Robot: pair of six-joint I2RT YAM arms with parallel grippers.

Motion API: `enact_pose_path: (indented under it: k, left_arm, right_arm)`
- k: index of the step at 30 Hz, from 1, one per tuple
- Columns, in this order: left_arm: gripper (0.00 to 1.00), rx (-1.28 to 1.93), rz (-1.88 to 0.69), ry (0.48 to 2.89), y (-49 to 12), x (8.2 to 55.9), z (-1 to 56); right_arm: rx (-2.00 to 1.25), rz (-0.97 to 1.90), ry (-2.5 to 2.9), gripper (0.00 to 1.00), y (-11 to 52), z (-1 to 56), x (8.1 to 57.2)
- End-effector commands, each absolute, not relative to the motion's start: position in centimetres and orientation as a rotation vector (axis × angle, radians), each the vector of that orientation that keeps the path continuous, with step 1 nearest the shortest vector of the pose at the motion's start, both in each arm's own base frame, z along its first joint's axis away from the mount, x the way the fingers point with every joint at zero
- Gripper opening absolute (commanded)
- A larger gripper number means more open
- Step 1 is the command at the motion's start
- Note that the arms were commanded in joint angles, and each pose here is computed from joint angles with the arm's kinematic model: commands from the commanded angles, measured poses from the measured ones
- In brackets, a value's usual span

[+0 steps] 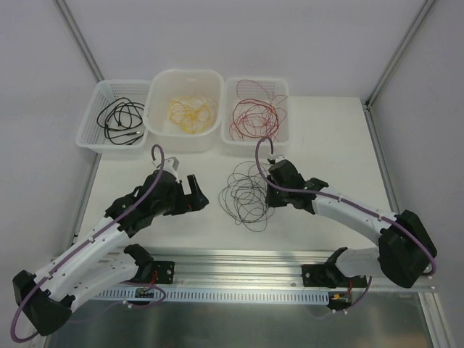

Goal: Untangle the cables

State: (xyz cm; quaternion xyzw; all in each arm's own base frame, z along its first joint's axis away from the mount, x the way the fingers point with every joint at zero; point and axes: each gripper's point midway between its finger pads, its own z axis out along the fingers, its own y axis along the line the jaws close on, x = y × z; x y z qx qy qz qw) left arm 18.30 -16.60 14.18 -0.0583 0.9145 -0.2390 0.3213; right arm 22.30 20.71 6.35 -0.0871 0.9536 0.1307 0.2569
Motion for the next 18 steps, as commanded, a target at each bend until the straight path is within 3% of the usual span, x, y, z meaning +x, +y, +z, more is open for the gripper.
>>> enact_pose_path:
  k: [1, 8, 18]
  left_arm:
    - [0.99, -0.193, -0.799, 2.312, -18.2, 18.3, 18.8]
    - [0.99, -0.172, -0.971, 2.229, -20.4, 18.6, 23.2]
    - [0.99, -0.170, -1.025, 2.249, -22.4, 19.7, 22.2]
  right_arm:
    - [-0.202, 0.602, 2.367, 0.01, 25.2, 13.1, 24.2]
    - [-0.248, 0.816, 2.171, 0.01, 29.8, 19.0, 23.4]
    - [-0.356, 1.041, 2.041, 0.01, 34.4, 23.2, 21.5]
